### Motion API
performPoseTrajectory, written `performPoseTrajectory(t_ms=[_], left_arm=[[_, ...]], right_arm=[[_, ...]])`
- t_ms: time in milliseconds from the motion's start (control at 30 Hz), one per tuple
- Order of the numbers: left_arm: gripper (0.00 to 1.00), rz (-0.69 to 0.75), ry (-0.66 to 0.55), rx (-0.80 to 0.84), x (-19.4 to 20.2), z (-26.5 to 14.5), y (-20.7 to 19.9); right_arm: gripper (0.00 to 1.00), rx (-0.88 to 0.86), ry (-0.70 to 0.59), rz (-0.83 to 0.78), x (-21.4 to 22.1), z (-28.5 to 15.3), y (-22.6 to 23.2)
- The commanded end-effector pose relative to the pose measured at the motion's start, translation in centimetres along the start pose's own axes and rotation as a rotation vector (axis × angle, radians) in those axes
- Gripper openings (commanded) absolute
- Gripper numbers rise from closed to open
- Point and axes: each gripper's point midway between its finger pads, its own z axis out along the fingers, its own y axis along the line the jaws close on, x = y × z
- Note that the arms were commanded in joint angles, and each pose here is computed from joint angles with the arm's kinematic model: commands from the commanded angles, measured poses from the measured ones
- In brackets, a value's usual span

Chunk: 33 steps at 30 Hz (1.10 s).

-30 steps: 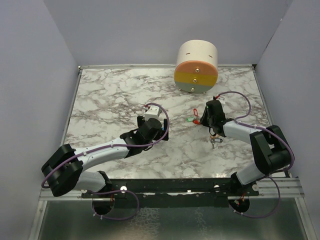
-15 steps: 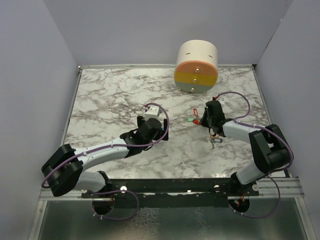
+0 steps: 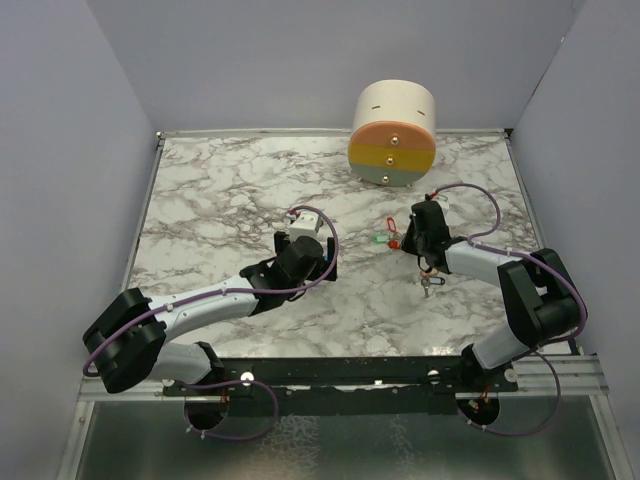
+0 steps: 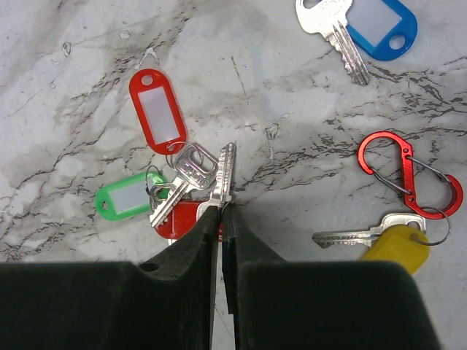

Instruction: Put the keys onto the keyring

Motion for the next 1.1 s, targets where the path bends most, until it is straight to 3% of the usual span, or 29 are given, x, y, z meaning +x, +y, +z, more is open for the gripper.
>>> performPoseTrajectory(t_ms=[0,267,1067], left_arm=[[0.99,-0.014,-0.008,0.010,-0.1,0.2,-0.1],[0.99,-0.018,-0.012,0.008,-0.1,0.1,0.1],[0.99,-0.042,-0.019,0.015,0.0,0.2,0.0]], right_arm=[[0.08,0.006,0.008,0.003,0.4,0.2,-0.4],[0.01,0.011,0.003,0.001,0.3,0.1,-0.5],[0.01,-0.124,-0.201,-0.046,-3.6,-4.0,0.8]])
